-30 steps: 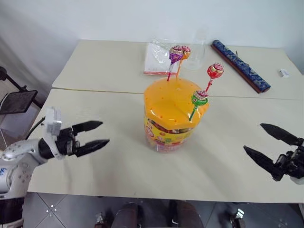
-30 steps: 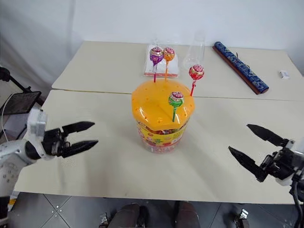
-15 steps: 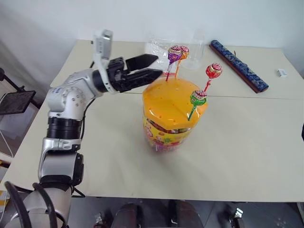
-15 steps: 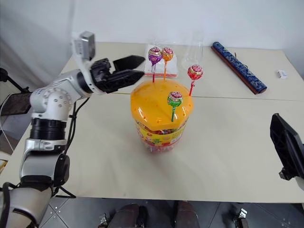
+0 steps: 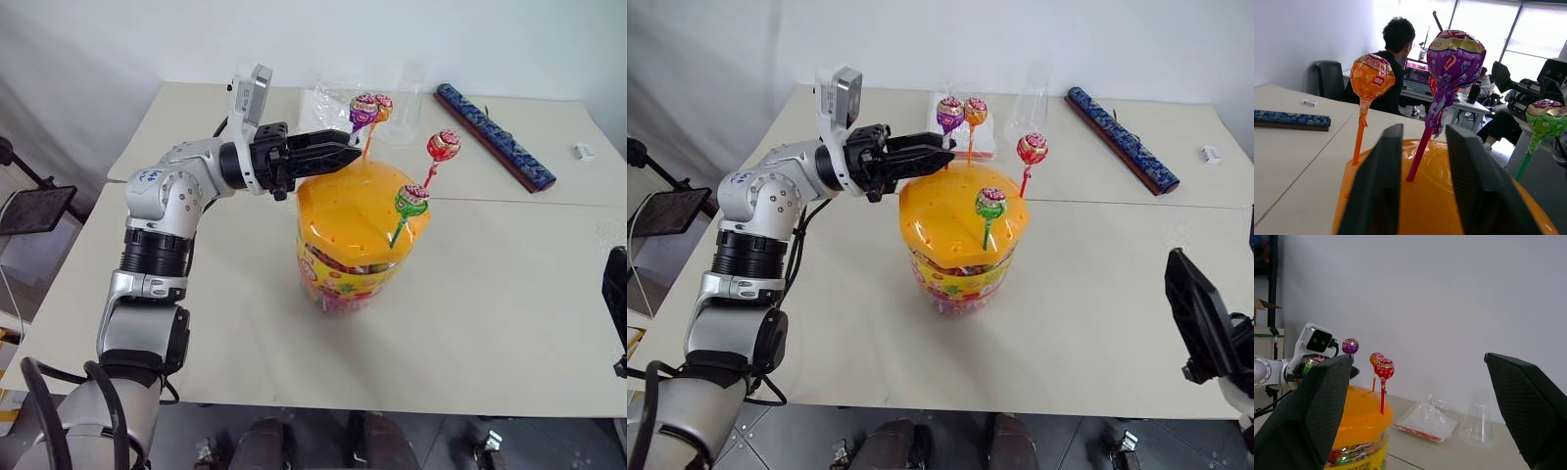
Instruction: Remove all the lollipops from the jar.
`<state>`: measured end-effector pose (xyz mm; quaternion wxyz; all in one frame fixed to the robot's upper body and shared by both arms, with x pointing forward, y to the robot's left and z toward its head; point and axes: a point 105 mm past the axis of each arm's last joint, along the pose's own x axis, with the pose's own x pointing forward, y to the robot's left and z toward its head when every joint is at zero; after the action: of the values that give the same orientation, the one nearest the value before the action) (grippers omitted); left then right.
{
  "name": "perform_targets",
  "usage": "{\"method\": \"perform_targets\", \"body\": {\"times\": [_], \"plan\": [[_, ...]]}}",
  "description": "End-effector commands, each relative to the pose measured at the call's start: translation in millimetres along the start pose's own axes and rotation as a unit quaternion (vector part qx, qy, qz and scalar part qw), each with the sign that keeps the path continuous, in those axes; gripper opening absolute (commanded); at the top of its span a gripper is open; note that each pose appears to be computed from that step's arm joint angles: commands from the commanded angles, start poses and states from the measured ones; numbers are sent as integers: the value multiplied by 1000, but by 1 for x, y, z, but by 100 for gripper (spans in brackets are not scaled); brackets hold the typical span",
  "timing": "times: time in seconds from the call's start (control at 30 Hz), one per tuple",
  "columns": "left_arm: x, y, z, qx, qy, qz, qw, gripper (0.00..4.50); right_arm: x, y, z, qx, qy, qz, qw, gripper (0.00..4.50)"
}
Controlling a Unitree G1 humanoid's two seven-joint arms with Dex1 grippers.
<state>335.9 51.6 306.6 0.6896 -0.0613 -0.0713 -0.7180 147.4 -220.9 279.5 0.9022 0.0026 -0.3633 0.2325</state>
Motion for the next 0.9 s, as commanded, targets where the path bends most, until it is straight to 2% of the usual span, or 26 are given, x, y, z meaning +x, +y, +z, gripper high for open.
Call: {"method": "perform_targets", "body": {"times": [0.03,0.1,0.2,0.3,0.37,0.47,0.53,0.63,0.7,0.77,0.83,0.9], "plan": [[4,-9,20,11,-31,-23,999,16,5,7,7,-15,-14,8,1000,450],[4,-10,21,5,-39,-27,999,5,6,8,6,-12,-13,11,1000,450],[-2,-11,39,-10,-104,-27,994,5,11,10,3,2,-15,28,999,450],[-25,-3,63,-44,-180,9,983,5,18,18,-8,3,9,91,996,450],[-49,5,66,-55,-192,65,978,5,22,26,-16,11,30,152,988,450],[-89,15,37,-44,-89,182,978,5,24,37,-25,39,54,241,968,450],[-128,17,-3,-61,28,270,960,5,23,43,-32,46,76,300,950,450],[-161,10,-34,-98,111,335,931,5,18,46,-40,48,100,352,929,450],[-187,-1,-54,-136,137,384,903,5,14,47,-46,54,116,380,916,450],[-208,-24,-83,-152,216,411,872,5,9,49,-52,59,133,400,905,450],[-218,-47,-106,-166,277,413,852,5,7,49,-58,58,148,413,897,450],[-226,-63,-123,-184,296,420,838,5,4,47,-63,53,165,420,891,450]]}}
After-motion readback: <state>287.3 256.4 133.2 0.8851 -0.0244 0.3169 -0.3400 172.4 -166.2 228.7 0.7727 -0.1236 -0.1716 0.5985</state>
